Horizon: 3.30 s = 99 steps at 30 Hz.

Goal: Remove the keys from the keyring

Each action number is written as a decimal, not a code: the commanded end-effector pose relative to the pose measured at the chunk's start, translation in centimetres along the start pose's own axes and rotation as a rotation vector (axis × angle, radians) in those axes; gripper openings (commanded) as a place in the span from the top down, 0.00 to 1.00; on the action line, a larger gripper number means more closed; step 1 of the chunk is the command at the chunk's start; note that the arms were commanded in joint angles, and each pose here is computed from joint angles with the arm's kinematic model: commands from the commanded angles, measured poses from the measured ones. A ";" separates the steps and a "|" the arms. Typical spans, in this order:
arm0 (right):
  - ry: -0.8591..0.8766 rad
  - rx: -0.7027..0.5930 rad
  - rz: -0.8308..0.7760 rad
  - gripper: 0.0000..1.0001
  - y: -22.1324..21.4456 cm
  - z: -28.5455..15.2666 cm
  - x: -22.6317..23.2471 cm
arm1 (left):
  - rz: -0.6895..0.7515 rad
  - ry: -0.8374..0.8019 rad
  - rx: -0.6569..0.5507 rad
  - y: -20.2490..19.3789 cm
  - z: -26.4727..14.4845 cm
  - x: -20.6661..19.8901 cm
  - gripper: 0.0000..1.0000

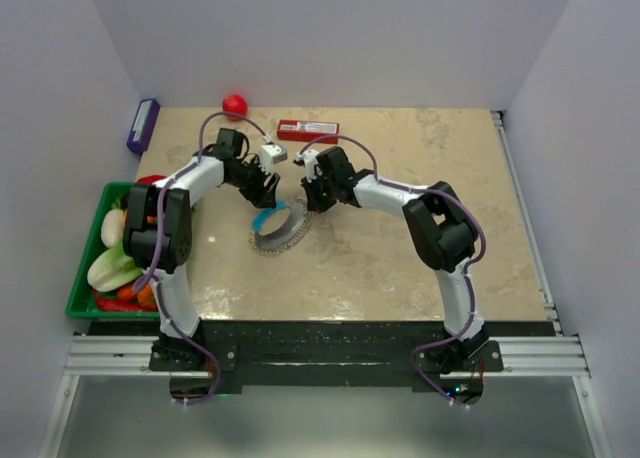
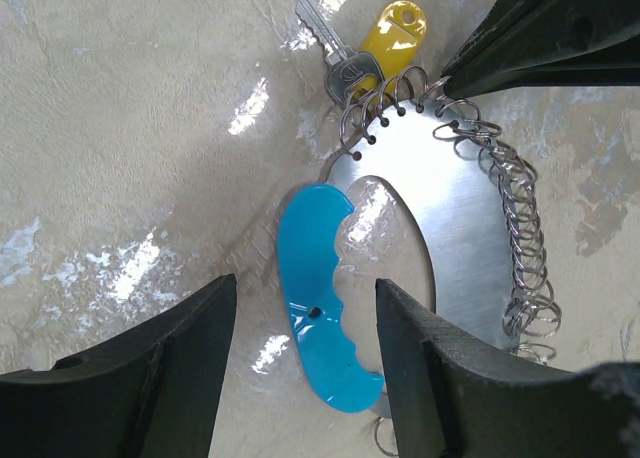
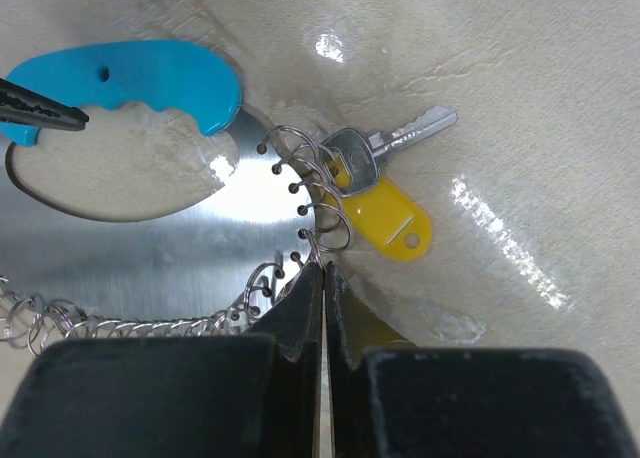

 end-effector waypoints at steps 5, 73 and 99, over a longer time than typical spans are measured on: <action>0.064 -0.095 -0.116 1.00 1.9 -3.6 1.3 | 0.025 -0.006 -0.096 1.6 -1.9 0.0 0.37; 0.271 -0.387 -0.999 1.00 7.0 -27.9 7.8 | 0.274 -0.635 -0.482 8.4 -4.5 -5.6 0.18; 0.270 -0.439 -0.938 1.00 7.5 -27.5 8.1 | 0.304 -0.736 -0.490 9.1 -3.2 -8.5 0.56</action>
Point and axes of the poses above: each gripper's point midway between its finger pads, its own z axis out along the fingers, its own x axis along the line the jaws close on, y = z × x, the point moved 9 cm from there along -z, back along the fingers, and after that the axes turned 7 degrees about z, right-handed, at the moved point
